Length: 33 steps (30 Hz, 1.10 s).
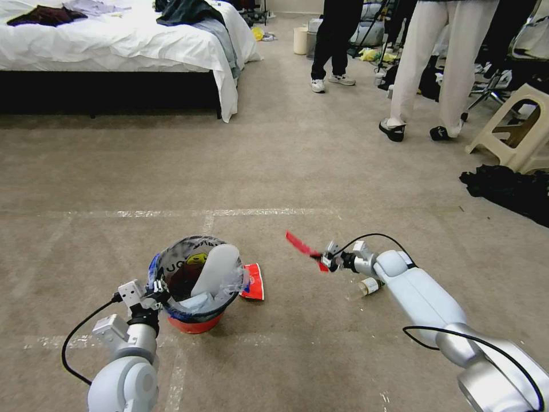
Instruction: Pick up the trash bin and place the garbage on the floor into it.
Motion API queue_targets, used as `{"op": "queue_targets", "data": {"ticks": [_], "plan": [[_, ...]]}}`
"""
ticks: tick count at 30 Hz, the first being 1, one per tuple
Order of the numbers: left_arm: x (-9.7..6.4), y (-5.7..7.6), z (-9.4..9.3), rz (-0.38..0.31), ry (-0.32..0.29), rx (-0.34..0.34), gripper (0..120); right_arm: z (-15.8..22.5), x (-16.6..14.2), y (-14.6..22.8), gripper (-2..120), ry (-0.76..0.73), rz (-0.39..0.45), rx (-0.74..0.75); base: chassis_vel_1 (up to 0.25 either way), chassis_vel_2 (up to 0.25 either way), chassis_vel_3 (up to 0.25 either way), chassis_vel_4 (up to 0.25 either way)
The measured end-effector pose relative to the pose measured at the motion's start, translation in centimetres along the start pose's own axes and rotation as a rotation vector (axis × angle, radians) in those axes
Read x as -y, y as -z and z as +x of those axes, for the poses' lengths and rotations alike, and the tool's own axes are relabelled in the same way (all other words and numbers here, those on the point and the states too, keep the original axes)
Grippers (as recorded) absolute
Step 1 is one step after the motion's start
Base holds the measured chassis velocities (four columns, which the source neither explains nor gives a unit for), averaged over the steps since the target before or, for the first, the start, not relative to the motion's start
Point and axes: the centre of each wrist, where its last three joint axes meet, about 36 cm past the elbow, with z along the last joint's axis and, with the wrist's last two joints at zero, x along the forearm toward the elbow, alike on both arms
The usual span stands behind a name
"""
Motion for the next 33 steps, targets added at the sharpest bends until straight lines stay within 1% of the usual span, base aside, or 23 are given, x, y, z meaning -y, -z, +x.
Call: {"op": "queue_targets", "data": {"ticks": [1,2,3,5,6,7,8,10,12,13,14,15,16,17,18,19,21,22,24,25,27,28,33], "plan": [[0.0,0.1,0.2,0.006,-0.003,-0.005,4,0.4,-0.3,1.2,0,-0.039,-0.021,0.078,0.000,0.000,0.000,0.000],[0.0,0.1,0.3,0.008,-0.003,-0.007,4,0.6,-0.5,1.8,0,-0.058,-0.032,0.115,0.000,0.000,0.000,0.000],[0.0,0.1,0.3,0.008,-0.003,-0.007,4,0.6,-0.5,1.8,0,-0.058,-0.032,0.115,0.000,0.000,0.000,0.000],[0.0,0.1,0.7,0.014,-0.007,-0.016,4,1.2,-1.2,4.9,0,-0.111,-0.051,0.241,0.000,0.000,0.000,0.000],[0.0,0.1,0.7,0.014,-0.007,-0.016,4,1.2,-1.2,4.9,0,-0.111,-0.051,0.241,0.000,0.000,0.000,0.000],[0.1,0.1,0.9,0.016,-0.009,-0.023,4,1.4,-1.6,7.0,0,-0.134,-0.046,0.298,0.000,0.000,0.000,0.000],[0.1,0.1,0.9,0.016,-0.009,-0.023,4,1.4,-1.6,7.0,0,-0.134,-0.046,0.298,0.000,0.000,0.000,0.000],[0.3,0.0,1.1,0.021,-0.016,-0.029,4,1.6,-2.6,10.5,0,-0.153,-0.034,0.392,0.000,0.000,0.000,0.000],[0.4,0.0,1.1,0.021,-0.017,-0.030,4,1.6,-2.7,11.0,0,-0.155,-0.032,0.405,0.000,0.000,0.000,0.000],[0.7,0.0,1.2,0.026,-0.024,-0.035,4,1.7,-3.4,13.2,0,-0.162,-0.029,0.465,0.000,0.000,0.000,0.000],[0.7,0.0,1.2,0.026,-0.024,-0.035,4,1.7,-3.4,13.2,0,-0.162,-0.029,0.465,0.000,0.000,0.000,0.000],[0.8,-0.1,1.2,0.027,-0.027,-0.038,4,1.8,-3.9,14.5,0,-0.158,-0.033,0.501,0.000,0.000,0.000,0.000],[1.0,-0.1,1.3,0.028,-0.031,-0.042,4,1.8,-4.4,15.7,0,-0.148,-0.031,0.530,0.000,0.000,0.000,0.000],[1.0,-0.1,1.3,0.028,-0.031,-0.042,4,1.8,-4.4,15.7,0,-0.148,-0.031,0.530,0.000,0.000,0.000,0.000],[1.1,-0.2,1.4,0.029,-0.033,-0.047,4,1.9,-5.3,17.4,0,-0.124,-0.026,0.573,0.000,0.000,0.000,0.000],[1.1,-0.2,1.4,0.029,-0.033,-0.047,4,1.9,-5.3,17.4,0,-0.124,-0.026,0.573,0.000,0.000,0.000,0.000],[1.2,-0.4,1.5,0.030,-0.035,-0.056,4,2.1,-7.2,19.7,0,-0.060,-0.025,0.633,0.000,0.000,0.000,0.000],[1.2,-0.4,1.5,0.030,-0.035,-0.056,4,2.1,-7.2,19.7,0,-0.060,-0.025,0.633,0.000,0.000,0.000,0.000],[1.2,-0.4,1.7,0.031,-0.036,-0.061,4,2.2,-9.2,21.4,0,0.013,-0.025,0.673,0.000,0.000,0.000,0.000],[1.2,-0.4,1.7,0.031,-0.036,-0.061,4,2.2,-9.2,21.4,0,0.013,-0.025,0.673,0.000,0.000,0.000,0.000],[1.4,-0.3,1.8,0.041,-0.044,-0.061,4,1.7,-11.0,22.1,0,0.087,-0.017,0.689,0.000,0.000,0.000,0.000],[1.4,-0.3,1.8,0.041,-0.044,-0.061,4,1.7,-11.0,22.1,0,0.087,-0.017,0.689,0.000,0.000,0.000,0.000],[1.8,-0.3,1.9,0.049,-0.053,-0.063,4,0.5,-13.0,22.3,0,0.162,-0.022,0.693,0.000,0.000,0.000,0.000]]}}
